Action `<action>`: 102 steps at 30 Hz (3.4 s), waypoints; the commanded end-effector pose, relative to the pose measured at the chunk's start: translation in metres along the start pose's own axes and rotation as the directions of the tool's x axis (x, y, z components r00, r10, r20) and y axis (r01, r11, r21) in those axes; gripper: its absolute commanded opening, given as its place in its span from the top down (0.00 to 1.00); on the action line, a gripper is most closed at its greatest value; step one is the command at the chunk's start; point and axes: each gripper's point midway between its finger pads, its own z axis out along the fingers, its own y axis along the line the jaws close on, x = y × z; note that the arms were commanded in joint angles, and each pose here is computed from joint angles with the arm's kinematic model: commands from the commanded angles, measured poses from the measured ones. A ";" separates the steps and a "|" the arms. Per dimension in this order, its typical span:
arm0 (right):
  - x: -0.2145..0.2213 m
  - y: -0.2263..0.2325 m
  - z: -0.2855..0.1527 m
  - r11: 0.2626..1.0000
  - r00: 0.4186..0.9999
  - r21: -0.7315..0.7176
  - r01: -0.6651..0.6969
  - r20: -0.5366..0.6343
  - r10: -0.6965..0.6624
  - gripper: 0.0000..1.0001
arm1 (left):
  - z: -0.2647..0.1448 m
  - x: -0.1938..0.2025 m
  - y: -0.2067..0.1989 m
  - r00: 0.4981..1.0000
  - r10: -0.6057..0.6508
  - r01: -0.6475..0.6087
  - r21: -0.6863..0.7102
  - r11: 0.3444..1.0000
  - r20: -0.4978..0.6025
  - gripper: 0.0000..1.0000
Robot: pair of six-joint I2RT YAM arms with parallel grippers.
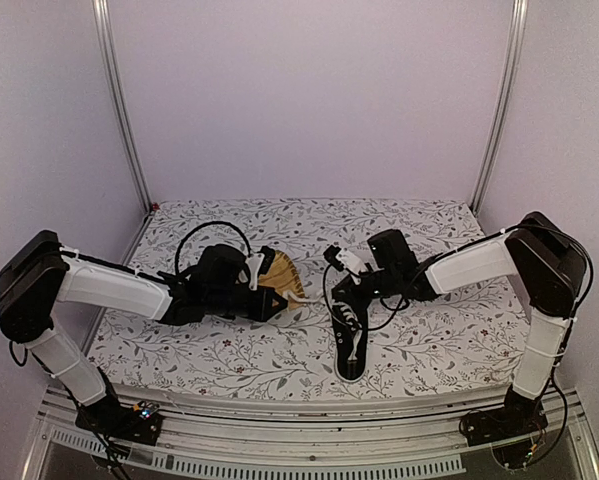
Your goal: Tie the shoes
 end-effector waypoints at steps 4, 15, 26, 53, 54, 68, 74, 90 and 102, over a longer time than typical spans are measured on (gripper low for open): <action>-0.025 -0.011 -0.032 0.992 0.993 0.123 -0.021 0.121 0.006 0.98 | -0.003 -0.006 -0.006 1.000 0.002 -0.002 0.003 1.000 0.013 1.00; 0.017 -0.052 -0.117 0.850 0.985 0.498 -0.172 0.093 0.145 0.98 | -0.015 0.003 0.005 1.000 -0.022 0.022 -0.041 0.999 0.011 1.00; 0.041 -0.073 -0.158 0.686 0.934 0.646 -0.335 0.133 0.331 0.98 | -0.027 0.025 0.021 0.998 -0.053 0.051 -0.084 0.995 -0.017 1.00; -0.061 0.155 -0.132 0.737 0.855 -0.453 -0.502 -0.130 0.502 0.98 | 0.034 -0.090 -0.050 0.976 0.195 -0.205 0.106 0.973 0.093 1.00; -0.064 0.159 -0.127 0.729 0.853 -0.467 -0.501 -0.126 0.506 0.98 | 0.034 -0.092 -0.053 0.975 0.200 -0.211 0.117 0.970 0.098 1.00; -0.083 0.075 -0.137 0.899 0.891 -0.143 -0.414 0.141 0.432 0.34 | 0.030 -0.096 -0.087 0.954 0.265 -0.293 0.267 0.918 0.139 1.00; -0.095 0.054 -0.139 0.957 0.939 -0.158 -0.244 0.206 0.274 0.38 | 0.028 -0.097 -0.096 0.951 0.271 -0.306 0.303 0.903 0.150 1.00; -0.116 0.023 -0.104 0.958 0.952 -0.264 -0.112 0.249 0.179 0.42 | 0.032 -0.094 -0.098 0.947 0.290 -0.319 0.311 0.895 0.137 1.00; -0.103 0.039 -0.090 0.910 0.963 -0.401 -0.102 0.191 0.192 0.95 | 0.033 -0.096 -0.097 0.948 0.285 -0.315 0.299 0.901 0.140 1.00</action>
